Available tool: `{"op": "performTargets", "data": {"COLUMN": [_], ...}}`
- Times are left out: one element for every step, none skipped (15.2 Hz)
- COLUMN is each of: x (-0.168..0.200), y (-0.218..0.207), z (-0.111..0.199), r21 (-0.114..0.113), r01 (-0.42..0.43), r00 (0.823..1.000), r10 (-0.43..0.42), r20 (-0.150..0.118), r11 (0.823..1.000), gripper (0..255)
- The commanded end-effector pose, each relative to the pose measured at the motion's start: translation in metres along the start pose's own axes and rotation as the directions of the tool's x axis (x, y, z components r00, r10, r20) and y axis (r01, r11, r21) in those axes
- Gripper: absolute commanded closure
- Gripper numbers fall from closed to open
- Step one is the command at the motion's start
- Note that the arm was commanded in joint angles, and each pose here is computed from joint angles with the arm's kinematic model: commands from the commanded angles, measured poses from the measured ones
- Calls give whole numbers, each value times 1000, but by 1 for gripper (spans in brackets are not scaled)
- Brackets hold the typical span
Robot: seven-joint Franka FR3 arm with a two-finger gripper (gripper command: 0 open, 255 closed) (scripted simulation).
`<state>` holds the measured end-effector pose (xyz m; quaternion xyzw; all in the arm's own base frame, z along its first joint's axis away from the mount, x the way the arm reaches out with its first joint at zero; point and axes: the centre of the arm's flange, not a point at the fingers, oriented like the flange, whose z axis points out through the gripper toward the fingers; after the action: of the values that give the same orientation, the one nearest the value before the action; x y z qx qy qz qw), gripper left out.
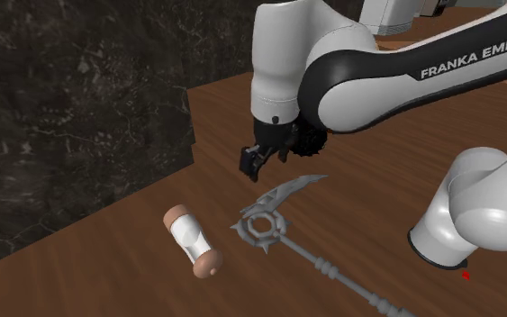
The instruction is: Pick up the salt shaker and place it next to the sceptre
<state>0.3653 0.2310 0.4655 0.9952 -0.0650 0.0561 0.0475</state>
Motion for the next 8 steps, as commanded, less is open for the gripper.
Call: {"op": "performTargets", "data": {"x": [3, 3, 4, 5, 6, 7, 8, 9], "y": [-25, -37, -50, -62, -74, -87, -99, -111], "z": [13, 18, 22, 27, 32, 36, 41, 46], "r21": [2, 2, 2, 2, 2, 2, 2, 2], "r01": [-14, -20, -25, -31, -37, -43, -49, -55], "r00": [1000, 1000, 1000, 999, 999, 999, 999, 998], "r10": [14, 20, 25, 31, 37, 43, 49, 55], "r20": [-3, -5, -7, -9, -11, -13, -15, -16], "r11": [1000, 1000, 1000, 1000, 999, 999, 999, 998], "gripper": [0, 0, 0, 0, 0, 0, 0, 0]}}
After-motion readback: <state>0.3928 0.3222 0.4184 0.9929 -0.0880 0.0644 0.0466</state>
